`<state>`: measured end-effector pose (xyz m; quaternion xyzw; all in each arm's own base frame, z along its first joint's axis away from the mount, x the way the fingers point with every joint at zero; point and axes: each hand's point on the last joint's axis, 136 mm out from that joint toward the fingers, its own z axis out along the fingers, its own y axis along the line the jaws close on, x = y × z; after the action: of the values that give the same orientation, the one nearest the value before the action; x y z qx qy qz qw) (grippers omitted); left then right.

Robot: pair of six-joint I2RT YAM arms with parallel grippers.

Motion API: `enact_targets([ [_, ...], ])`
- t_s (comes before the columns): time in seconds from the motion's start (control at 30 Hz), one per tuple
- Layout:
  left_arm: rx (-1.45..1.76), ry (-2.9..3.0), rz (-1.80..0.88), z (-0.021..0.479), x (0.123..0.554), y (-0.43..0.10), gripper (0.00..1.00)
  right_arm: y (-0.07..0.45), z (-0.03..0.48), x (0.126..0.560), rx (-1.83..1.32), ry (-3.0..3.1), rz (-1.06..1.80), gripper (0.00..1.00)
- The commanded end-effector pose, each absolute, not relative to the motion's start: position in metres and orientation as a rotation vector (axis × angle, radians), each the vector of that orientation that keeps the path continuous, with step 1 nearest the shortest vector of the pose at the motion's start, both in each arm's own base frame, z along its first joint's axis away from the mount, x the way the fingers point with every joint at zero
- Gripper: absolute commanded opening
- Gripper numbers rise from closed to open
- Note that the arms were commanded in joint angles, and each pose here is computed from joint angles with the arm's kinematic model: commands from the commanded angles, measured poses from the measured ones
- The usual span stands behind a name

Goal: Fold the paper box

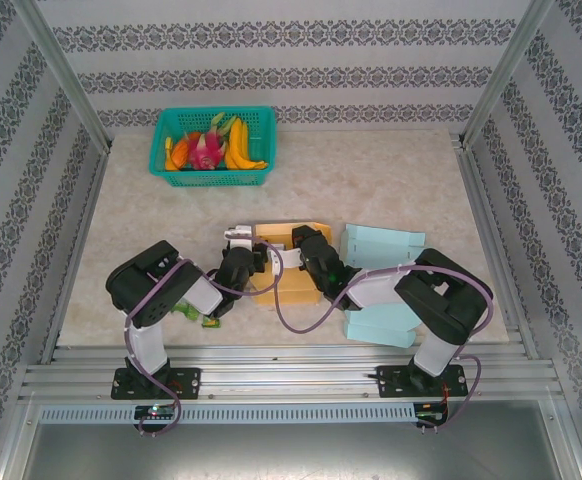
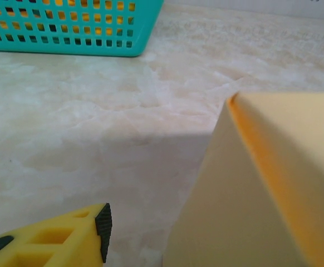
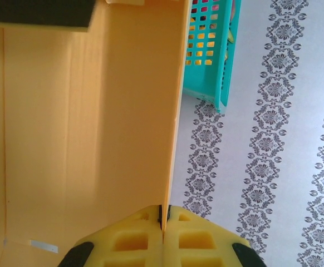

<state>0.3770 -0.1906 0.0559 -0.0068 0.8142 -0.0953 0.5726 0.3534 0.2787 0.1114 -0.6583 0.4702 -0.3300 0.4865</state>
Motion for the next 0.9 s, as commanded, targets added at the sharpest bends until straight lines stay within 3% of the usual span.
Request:
enact_targets([
  [0.0, -0.074, 1.871, -0.239, 0.072, 0.385, -0.186, 0.51, 0.274, 0.075, 0.344, -1.745, 1.155, -0.838, 0.0],
  [0.2, -0.151, 1.857, -0.161, 0.075, 0.386, -0.169, 0.46, 0.274, 0.073, 0.344, -1.751, 1.154, -0.844, 0.0],
  [0.4, -0.267, 1.875, -0.002, 0.068, 0.384, -0.142, 0.29, 0.273, 0.074, 0.344, -1.747, 1.158, -0.847, 0.0],
  [0.63, -0.335, 1.879, 0.149, 0.06, 0.382, -0.122, 0.16, 0.273, 0.077, 0.345, -1.736, 1.164, -0.847, 0.0],
  [0.87, -0.261, 1.897, 0.099, 0.056, 0.385, -0.135, 0.14, 0.273, 0.075, 0.346, -1.736, 1.171, -0.848, 0.0],
])
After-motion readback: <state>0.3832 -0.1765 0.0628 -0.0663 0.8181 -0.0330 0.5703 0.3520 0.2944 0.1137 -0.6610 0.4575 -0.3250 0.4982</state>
